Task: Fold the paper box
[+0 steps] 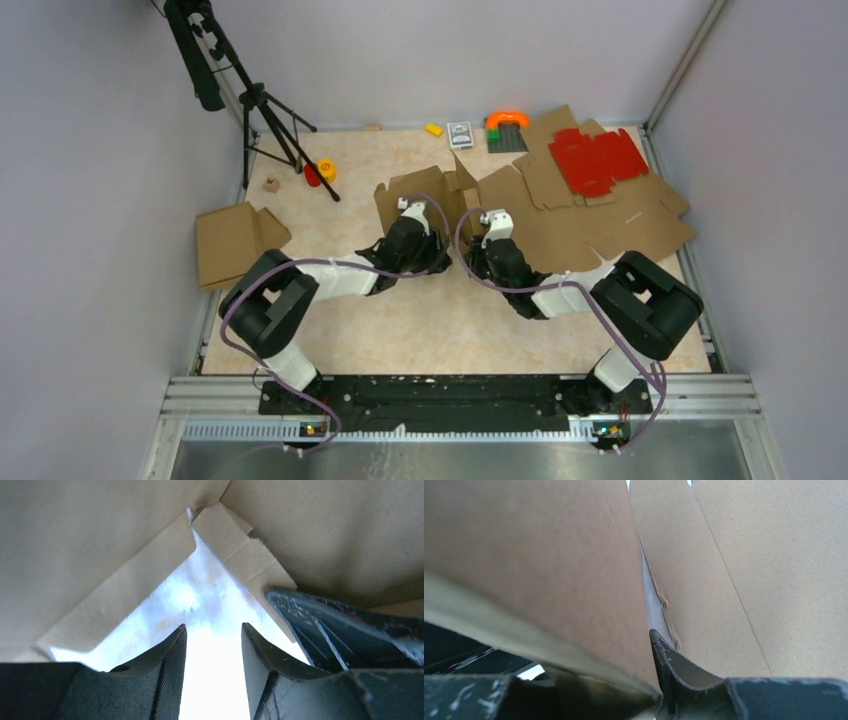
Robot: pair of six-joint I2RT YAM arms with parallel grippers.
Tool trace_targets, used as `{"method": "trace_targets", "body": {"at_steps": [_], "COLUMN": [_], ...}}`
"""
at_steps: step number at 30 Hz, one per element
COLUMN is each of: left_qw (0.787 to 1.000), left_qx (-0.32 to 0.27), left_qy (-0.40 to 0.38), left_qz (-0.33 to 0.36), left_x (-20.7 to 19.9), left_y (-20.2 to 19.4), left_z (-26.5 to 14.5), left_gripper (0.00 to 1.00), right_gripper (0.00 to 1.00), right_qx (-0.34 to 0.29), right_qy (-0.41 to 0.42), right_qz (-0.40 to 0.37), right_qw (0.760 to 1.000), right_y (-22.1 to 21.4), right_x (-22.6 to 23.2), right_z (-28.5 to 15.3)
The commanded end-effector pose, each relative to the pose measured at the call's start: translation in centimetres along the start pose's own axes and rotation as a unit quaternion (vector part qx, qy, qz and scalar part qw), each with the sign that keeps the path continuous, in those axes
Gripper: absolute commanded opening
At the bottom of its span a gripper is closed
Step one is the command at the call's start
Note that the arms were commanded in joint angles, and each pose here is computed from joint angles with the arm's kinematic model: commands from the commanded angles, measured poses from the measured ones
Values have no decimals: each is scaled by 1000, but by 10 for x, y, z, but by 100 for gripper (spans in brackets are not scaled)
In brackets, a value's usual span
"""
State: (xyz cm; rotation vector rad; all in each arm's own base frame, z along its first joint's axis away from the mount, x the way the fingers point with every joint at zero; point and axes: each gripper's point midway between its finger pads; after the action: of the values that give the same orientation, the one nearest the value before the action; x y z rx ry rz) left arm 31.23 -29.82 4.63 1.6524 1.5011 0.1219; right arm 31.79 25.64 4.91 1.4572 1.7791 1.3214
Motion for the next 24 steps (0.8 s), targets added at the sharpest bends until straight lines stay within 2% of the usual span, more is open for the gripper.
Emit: {"method": "trace_targets", "body": {"at_steps": [1, 4, 6, 9, 11, 14, 19, 24], "left_qw": [992, 974, 963, 948, 932, 914, 888, 881], "left_qx": [-52, -104, -119, -131, -154, -150, -104, -109], "left_qy": [-38, -63, -74, -84, -92, -92, -76, -80], "left_qz": [-111, -189, -230, -276, -314, -366, -441, -454], "left_x": [-12, -11, -12, -16, -15, -10, -8, -6], "left_y": [10, 17, 19, 21, 22, 16, -1, -1], "left_z": [-19, -20, -19, -15, -15, -6, 20, 27], "left_gripper": [50, 54, 58, 58, 62, 64, 55, 54], "right_gripper": [25, 25, 25, 25, 24, 24, 24, 24], "right_qx": [46, 46, 46, 47, 47, 46, 46, 43], "right_qy": [4, 7, 9, 10, 11, 13, 15, 11], "right_qz": [-11, -5, -2, -2, -1, 1, 3, 1], "right_qw": [999, 999, 999, 999, 999, 999, 999, 999], "right_y": [-31, -31, -31, -31, -31, -30, -31, -28], "right_x": [-4, -2, -1, -1, 0, 1, 1, -1], "right_z": [-5, -4, -5, -5, -5, -5, -6, -7]}}
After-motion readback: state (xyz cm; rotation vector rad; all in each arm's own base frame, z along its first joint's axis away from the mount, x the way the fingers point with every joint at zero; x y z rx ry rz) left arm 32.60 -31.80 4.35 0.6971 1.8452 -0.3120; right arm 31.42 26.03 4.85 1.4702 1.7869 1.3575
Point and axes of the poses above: each gripper's point midway between its finger pads, its own z axis out along the fingers, its own x axis along the line the jaws close on, y = z × x
